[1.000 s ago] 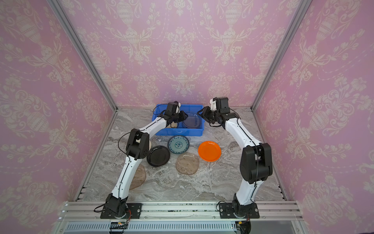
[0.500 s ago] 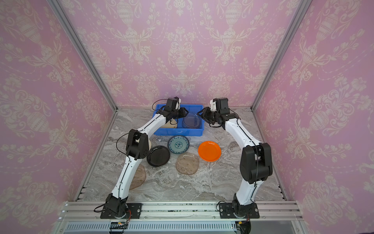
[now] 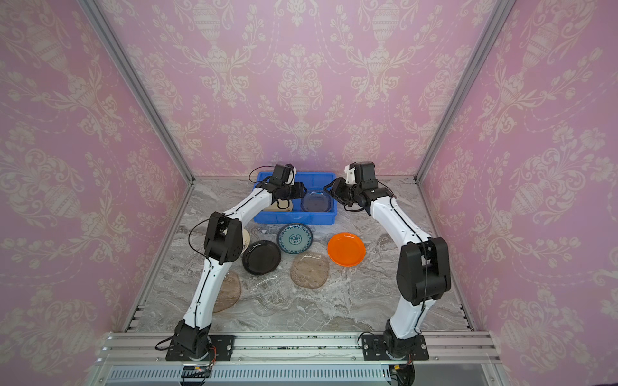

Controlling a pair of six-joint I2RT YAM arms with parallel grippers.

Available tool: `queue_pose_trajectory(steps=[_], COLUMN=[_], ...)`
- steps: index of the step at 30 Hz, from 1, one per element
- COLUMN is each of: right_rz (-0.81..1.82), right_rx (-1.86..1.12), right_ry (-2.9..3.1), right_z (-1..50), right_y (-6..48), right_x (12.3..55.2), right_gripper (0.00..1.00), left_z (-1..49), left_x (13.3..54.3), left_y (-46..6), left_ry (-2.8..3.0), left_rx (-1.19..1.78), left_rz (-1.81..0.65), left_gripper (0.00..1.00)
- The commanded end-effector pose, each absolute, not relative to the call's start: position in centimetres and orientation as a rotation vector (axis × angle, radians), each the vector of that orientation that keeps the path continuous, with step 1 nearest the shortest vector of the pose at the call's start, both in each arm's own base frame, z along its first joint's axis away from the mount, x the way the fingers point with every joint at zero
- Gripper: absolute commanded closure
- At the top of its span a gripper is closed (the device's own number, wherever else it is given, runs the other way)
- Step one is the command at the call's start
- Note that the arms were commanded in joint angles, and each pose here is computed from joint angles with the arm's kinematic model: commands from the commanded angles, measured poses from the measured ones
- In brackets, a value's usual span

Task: Place the plates into the plastic bin on the countertop
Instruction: Place the plate in the plastic bin, then pick up the plate from the middle-right of the table.

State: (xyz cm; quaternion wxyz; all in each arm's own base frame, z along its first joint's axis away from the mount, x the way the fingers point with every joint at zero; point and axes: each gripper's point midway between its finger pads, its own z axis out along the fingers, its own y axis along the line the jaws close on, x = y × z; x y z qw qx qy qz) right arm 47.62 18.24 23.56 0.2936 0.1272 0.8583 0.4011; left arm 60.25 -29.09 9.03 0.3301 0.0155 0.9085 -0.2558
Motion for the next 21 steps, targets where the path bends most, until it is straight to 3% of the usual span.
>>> queue_pose_trajectory(steps=[1,4,9,12,21], right_rz=[1.069,1.060,0.982,0.964,0.851], right_rx=[0.331,0.293,0.216,0.186,0.118], right_ry=[2.269,2.278,2.320,2.331,2.368], right_z=[24.3,24.4,23.5,23.0,21.8], right_y=[18.5,19.0,19.3,19.2,17.8], right_x=[47.2,46.6,44.8,43.6,39.7], right_gripper=[0.57,0.59,0.59,0.59,0.58], left_z=[11.9,11.7,15.2,18.4,27.0], left_x=[59.7,58.9,57.6,56.9,54.5], left_y=[-30.5,-30.8,-29.5,-28.5,-26.8], left_ry=[2.312,2.313,2.206,2.143,2.026], left_rx=[0.099,0.094,0.104,0.128,0.151], left_rz=[-0.731,-0.764,-0.720,-0.668,-0.638], left_gripper=[0.44,0.44,0.29,0.03,0.01])
